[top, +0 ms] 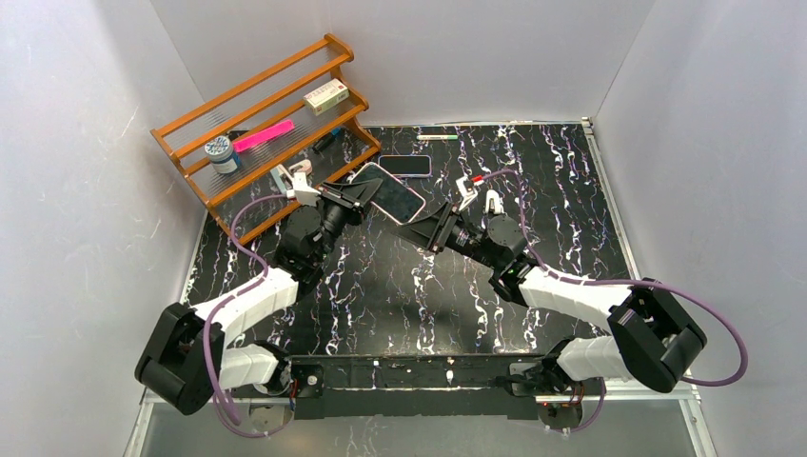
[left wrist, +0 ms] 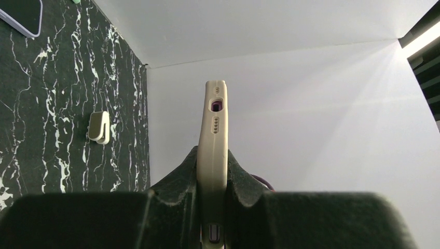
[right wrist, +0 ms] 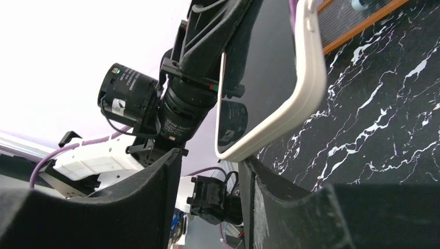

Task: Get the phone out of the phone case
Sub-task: Remove the phone case from the phone.

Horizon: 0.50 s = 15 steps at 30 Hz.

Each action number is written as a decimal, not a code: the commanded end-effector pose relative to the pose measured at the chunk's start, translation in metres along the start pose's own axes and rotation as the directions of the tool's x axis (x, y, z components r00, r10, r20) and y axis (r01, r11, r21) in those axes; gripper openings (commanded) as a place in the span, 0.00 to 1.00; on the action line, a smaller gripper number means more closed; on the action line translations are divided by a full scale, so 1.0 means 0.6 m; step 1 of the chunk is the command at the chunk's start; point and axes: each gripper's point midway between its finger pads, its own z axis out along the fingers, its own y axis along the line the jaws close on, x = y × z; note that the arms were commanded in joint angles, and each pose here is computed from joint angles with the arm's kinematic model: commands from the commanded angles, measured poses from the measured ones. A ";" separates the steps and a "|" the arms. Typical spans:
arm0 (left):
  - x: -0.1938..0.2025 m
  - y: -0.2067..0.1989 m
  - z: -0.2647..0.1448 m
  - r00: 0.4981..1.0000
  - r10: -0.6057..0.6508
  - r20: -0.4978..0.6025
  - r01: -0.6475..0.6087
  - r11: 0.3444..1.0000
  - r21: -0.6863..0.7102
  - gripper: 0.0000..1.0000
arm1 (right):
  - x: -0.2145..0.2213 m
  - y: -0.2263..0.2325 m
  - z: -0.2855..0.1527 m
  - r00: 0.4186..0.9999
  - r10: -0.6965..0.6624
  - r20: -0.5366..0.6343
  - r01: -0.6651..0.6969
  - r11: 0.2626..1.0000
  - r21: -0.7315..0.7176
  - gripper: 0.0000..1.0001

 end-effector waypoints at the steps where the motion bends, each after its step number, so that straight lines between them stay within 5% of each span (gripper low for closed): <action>1: -0.020 -0.075 -0.016 0.996 -0.044 0.073 0.034 0.991 0.131 0.00 | -0.039 0.041 0.010 0.991 -0.070 0.115 0.077 0.995 -0.062 0.50; 10: -0.015 -0.079 -0.024 0.994 -0.091 0.063 0.082 0.987 0.138 0.00 | -0.047 0.044 0.002 0.982 -0.099 0.162 0.107 0.993 -0.046 0.40; 15: -0.009 -0.077 -0.029 0.992 -0.118 0.043 0.112 0.985 0.134 0.00 | -0.049 0.042 -0.004 0.972 -0.164 0.167 0.172 0.985 -0.032 0.26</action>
